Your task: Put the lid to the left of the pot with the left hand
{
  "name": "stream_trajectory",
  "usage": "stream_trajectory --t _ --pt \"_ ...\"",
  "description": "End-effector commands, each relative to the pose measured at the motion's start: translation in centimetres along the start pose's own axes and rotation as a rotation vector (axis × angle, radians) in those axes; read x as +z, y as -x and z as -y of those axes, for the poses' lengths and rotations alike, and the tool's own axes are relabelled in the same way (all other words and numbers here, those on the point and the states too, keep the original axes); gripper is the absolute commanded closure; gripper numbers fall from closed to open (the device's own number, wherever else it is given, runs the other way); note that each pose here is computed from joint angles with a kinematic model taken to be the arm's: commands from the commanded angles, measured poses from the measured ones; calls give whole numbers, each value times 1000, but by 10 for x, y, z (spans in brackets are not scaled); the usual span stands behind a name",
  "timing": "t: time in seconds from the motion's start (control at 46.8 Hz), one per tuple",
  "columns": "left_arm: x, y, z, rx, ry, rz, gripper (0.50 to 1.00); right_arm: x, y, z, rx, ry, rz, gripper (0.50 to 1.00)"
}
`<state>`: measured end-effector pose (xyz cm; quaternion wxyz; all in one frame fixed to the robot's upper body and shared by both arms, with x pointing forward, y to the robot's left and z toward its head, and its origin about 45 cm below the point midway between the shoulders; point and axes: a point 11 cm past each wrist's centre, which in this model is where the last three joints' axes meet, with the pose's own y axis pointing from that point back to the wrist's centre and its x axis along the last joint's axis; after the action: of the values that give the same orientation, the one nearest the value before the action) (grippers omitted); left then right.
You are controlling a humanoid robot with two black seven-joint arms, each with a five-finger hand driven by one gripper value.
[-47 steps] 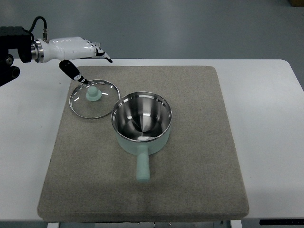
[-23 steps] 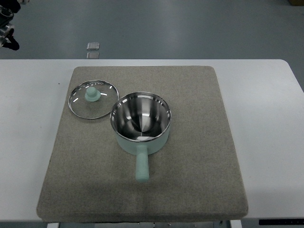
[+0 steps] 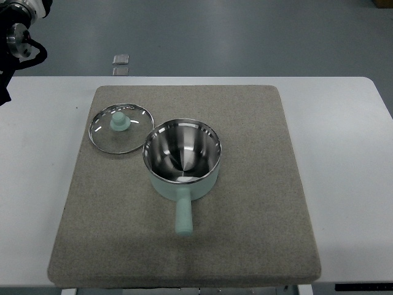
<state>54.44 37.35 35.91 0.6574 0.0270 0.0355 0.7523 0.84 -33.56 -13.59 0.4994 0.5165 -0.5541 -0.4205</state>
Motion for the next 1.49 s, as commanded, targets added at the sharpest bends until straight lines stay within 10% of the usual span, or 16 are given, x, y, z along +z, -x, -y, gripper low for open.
stream_trajectory --t 0.0,1.473 --pt "-10 -1 -1 7 -27 -60 510 0 0 0 0 1 -1 576" --pt "-105 17 -21 -176 -22 -502 508 0 0 0 0 0 0 576"
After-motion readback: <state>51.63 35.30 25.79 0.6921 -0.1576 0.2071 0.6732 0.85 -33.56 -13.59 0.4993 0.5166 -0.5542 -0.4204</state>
